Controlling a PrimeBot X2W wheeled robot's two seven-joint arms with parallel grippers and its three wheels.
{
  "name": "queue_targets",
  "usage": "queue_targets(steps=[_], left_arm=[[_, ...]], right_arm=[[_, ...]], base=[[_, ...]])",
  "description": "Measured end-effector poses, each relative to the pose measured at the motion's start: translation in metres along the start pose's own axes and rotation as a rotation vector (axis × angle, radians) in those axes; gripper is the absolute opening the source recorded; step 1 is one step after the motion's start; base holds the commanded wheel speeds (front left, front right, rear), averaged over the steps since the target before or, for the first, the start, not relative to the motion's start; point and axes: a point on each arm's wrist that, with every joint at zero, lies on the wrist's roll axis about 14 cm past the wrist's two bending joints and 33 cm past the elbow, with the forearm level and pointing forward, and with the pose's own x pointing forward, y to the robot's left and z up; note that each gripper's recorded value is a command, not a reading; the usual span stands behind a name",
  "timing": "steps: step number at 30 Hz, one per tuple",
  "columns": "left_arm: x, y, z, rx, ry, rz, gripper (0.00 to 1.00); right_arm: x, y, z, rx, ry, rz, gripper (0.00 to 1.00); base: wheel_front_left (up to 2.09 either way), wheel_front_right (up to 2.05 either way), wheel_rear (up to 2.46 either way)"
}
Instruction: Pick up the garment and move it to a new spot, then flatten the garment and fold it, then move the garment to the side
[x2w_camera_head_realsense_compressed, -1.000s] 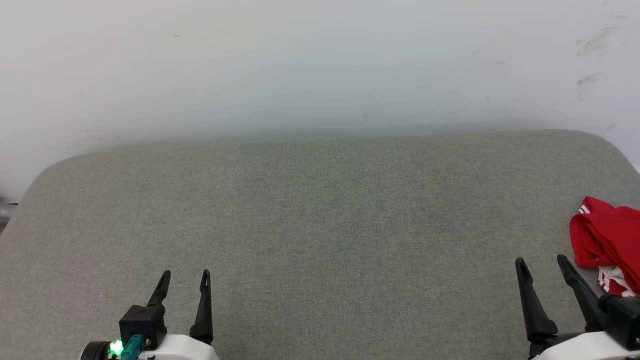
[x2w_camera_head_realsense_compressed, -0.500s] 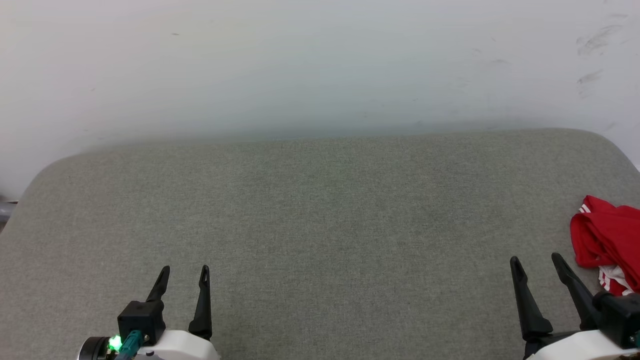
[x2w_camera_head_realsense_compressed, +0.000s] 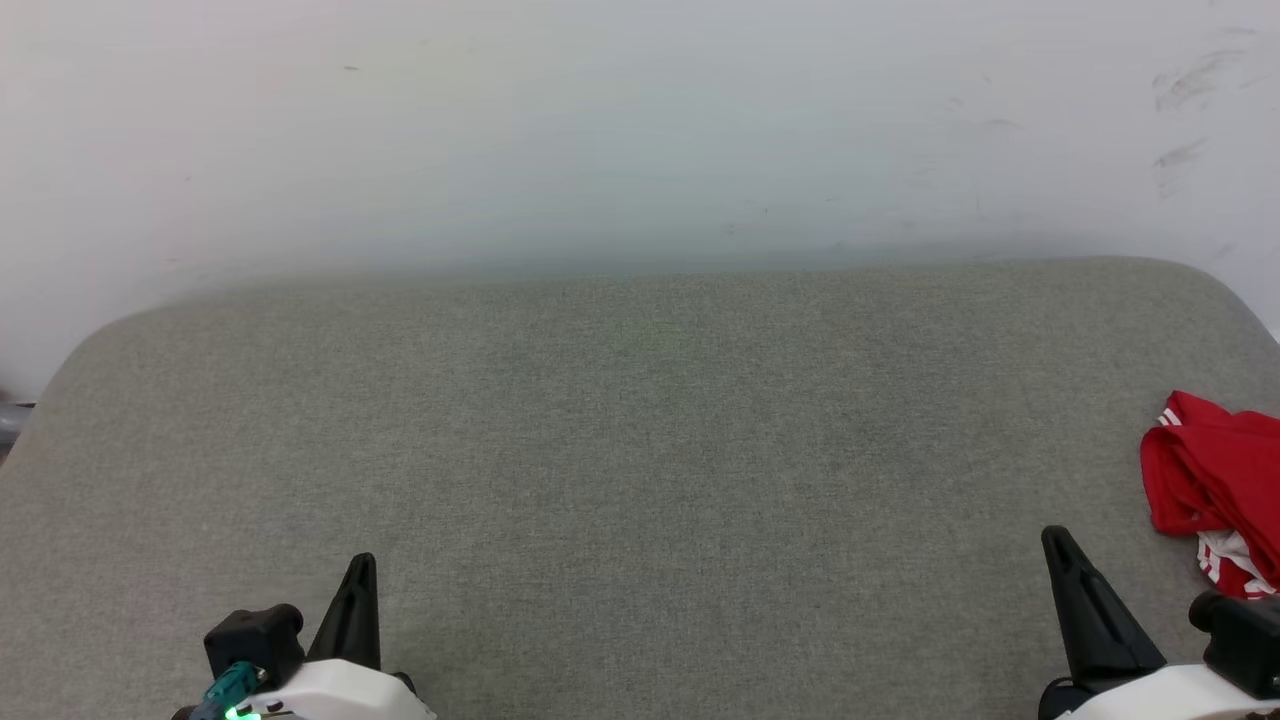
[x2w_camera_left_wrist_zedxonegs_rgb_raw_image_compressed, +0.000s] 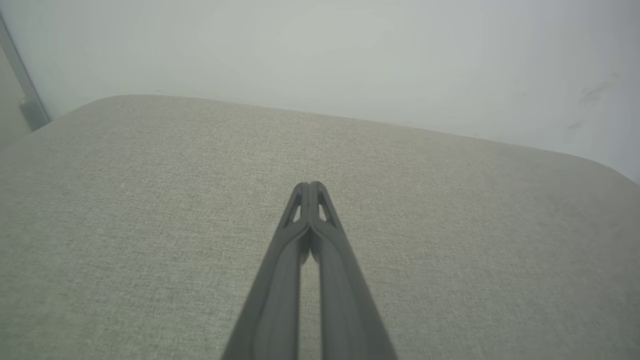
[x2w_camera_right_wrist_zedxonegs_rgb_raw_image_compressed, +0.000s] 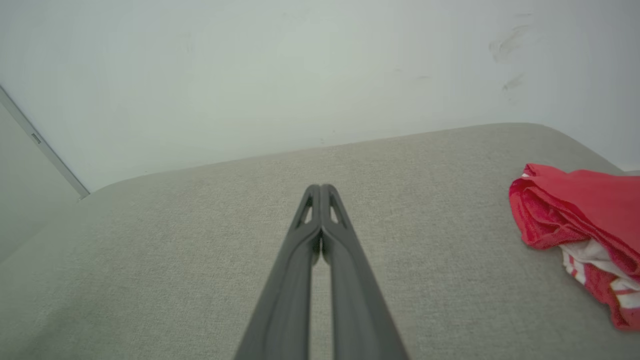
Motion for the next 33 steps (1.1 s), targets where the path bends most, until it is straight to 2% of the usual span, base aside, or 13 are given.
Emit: queue_targets(steps=[12,13,33], left_arm=[[0.005,0.007,-0.002,-0.227,0.042,0.038,0.0],[0.006,0.007,-0.003,-0.277,0.05,0.043,0.0],[0.012,0.01,-0.003,-0.592,0.074,0.063,0.0]], right_arm=[[0.011,0.0,-0.005,0.225,0.0,0.014,0.0],[0.013,0.0,-0.005,0.276,-0.002,0.016,0.0],[0.027,-0.004,-0.012,0.571,-0.001,0.014,0.0]], base=[[0.0,0.0,0.0],[0.0,0.0,0.0],[0.0,0.0,0.0]])
